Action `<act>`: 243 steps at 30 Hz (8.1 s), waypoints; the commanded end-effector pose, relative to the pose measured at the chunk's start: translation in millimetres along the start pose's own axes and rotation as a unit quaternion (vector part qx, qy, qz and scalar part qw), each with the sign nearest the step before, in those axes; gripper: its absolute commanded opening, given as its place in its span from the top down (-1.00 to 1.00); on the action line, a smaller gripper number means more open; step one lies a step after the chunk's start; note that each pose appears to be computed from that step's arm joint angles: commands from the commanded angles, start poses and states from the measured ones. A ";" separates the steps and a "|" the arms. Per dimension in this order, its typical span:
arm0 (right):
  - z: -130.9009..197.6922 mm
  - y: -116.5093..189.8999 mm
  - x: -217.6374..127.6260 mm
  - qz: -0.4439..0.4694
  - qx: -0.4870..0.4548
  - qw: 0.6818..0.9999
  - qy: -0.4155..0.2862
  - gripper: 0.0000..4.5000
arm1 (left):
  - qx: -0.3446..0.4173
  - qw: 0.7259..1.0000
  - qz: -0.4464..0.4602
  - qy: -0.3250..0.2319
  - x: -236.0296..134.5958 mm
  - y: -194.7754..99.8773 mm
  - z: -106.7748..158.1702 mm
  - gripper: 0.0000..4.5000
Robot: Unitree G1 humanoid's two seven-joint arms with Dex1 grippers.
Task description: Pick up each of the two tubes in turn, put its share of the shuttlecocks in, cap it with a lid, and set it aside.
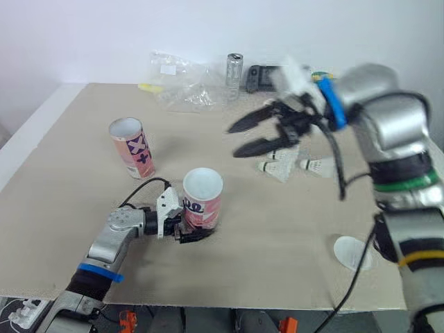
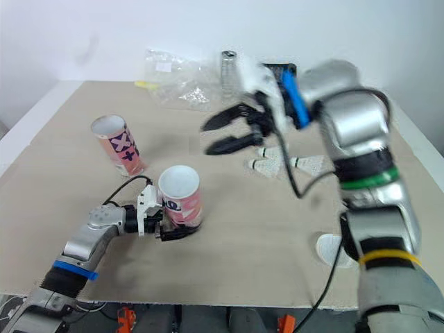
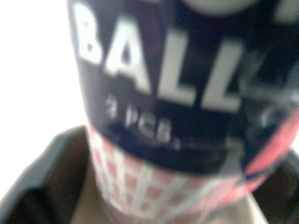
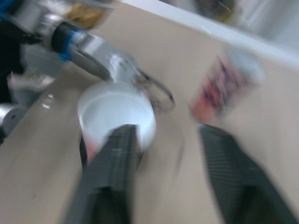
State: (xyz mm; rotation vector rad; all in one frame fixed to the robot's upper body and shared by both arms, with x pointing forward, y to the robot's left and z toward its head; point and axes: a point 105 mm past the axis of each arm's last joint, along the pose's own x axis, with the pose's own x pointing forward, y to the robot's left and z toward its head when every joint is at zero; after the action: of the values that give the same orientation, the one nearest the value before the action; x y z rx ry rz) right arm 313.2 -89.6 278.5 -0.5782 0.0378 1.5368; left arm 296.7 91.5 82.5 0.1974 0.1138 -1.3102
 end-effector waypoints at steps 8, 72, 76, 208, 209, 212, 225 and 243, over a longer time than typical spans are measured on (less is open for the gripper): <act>-40.2 62.0 1.5 -0.019 0.043 0.999 0.011 -0.98 | 0.016 1.000 0.007 -0.006 -8.5 3.5 0.6 -1.00; -79.7 50.1 137.3 0.042 0.082 0.990 -0.103 -0.47 | 0.012 0.973 0.215 -0.078 -127.1 -79.7 76.3 -1.00; -79.9 44.5 120.8 0.019 0.093 0.990 -0.107 -0.47 | 0.014 0.978 0.190 -0.087 -116.1 -70.7 76.8 -1.00; -31.4 37.0 -0.1 -0.249 0.075 0.959 -0.115 -1.00 | 0.003 0.940 0.342 0.003 -96.2 139.7 9.2 -0.34; -40.7 30.5 -7.4 -0.274 0.081 0.953 -0.096 -1.00 | 0.028 0.953 0.301 0.023 -89.1 129.5 11.3 -0.34; -65.4 16.5 -27.9 -0.337 0.103 0.934 -0.054 -1.00 | 0.075 0.976 0.190 0.073 -76.5 98.7 18.5 -0.34; -160.1 -4.2 -53.4 -0.424 0.209 0.881 -0.002 -1.00 | 0.190 0.942 -0.068 0.267 -117.4 36.9 28.5 -0.34; -166.1 -31.3 -20.7 -0.402 0.223 0.887 -0.032 0.72 | 0.142 0.932 -0.110 0.313 -137.4 14.4 1.5 -0.34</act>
State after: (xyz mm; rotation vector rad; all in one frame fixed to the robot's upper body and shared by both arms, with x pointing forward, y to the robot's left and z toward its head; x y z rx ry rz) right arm 394.9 -167.0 129.8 -0.1014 0.1685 0.6874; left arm 286.6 218.9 129.8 0.8855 0.3913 -1.4000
